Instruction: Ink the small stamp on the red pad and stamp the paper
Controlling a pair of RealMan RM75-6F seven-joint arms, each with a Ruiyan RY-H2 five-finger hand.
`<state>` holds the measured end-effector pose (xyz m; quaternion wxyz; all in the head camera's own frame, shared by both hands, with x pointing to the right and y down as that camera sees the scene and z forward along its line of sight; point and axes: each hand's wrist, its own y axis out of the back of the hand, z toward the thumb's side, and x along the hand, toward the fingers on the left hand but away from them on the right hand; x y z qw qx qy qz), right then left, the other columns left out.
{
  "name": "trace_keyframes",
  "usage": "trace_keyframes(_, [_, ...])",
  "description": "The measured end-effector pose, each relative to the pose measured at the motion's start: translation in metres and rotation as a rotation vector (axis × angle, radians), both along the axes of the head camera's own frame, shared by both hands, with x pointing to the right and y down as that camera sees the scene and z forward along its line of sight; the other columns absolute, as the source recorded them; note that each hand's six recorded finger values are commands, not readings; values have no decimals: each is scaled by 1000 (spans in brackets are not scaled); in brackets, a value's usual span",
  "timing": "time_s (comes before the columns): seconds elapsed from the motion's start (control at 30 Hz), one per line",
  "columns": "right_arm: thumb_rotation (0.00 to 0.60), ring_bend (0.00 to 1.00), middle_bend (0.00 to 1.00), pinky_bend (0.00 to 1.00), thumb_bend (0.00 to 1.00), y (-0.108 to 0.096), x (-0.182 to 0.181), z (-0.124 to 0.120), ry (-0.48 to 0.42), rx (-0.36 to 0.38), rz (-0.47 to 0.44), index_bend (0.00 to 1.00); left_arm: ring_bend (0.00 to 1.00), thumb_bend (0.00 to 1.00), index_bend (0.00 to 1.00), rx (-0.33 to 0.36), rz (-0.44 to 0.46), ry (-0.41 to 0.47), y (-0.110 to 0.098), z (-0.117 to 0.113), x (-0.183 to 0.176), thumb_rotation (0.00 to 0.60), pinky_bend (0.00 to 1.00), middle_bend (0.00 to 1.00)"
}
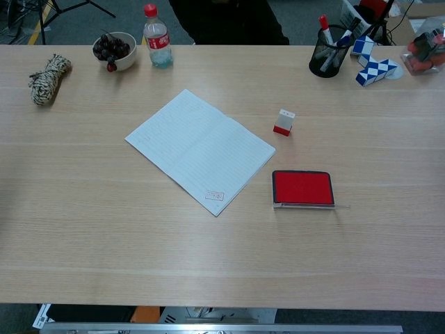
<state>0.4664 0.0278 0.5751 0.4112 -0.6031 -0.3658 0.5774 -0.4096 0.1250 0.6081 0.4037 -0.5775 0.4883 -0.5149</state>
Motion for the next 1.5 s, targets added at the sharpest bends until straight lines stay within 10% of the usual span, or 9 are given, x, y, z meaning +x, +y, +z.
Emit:
trace_keyframes(0.7, [600, 330, 425, 297, 259, -68, -123, 80, -17, -76, -149, 439, 187, 193, 124, 1, 13, 20, 3, -2, 2, 600, 168, 115])
trace_keyframes(1.5, [600, 331, 426, 297, 173, -91, -206, 164, 146, -108, -208, 439, 187, 193, 124, -2, 7, 25, 5, -1, 0, 600, 168, 115])
